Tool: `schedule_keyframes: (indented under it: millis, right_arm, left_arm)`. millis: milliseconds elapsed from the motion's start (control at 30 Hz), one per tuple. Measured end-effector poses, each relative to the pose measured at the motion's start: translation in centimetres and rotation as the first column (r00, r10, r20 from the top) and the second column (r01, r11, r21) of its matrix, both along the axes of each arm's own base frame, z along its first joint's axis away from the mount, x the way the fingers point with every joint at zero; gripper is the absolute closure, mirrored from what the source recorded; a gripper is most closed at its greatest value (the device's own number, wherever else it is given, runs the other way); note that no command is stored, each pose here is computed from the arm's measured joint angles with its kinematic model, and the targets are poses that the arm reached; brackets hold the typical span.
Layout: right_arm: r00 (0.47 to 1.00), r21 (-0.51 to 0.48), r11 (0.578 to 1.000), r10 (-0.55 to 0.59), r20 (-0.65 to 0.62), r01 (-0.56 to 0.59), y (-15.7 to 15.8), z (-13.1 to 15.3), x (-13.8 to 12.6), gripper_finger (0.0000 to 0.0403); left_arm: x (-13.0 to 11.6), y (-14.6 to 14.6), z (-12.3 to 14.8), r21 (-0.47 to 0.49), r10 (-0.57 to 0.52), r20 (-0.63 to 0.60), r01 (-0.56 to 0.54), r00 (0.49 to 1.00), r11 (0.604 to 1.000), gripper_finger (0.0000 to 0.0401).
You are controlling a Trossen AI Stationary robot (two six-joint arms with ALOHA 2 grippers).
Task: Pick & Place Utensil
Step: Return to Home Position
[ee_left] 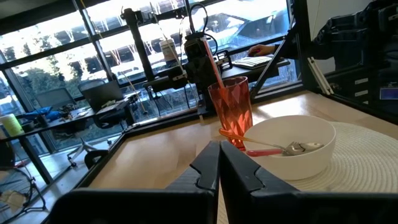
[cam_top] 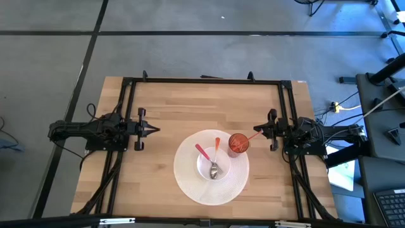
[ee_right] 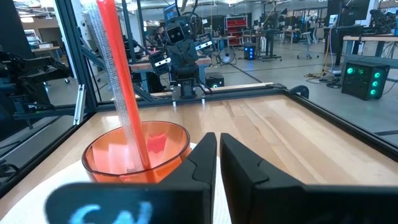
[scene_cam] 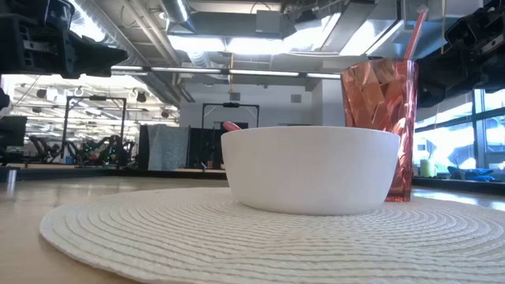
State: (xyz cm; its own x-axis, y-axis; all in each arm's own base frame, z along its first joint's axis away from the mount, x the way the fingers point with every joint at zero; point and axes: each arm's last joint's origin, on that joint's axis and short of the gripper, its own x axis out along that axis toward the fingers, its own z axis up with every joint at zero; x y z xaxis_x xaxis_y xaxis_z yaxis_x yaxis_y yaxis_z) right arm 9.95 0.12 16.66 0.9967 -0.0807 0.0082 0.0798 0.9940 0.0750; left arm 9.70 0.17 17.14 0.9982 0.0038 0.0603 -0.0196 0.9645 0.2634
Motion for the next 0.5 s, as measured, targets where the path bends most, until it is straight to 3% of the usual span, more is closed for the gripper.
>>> schedule_keyframes:
  millis: [500]
  right_arm:
    - [1.000,-0.002,1.000,0.001,0.000,-0.001,0.00,0.01,0.00,0.0379]
  left_arm:
    - [0.00,0.00,-0.01,0.000,0.000,0.000,0.000,1.000,1.000,0.0398]
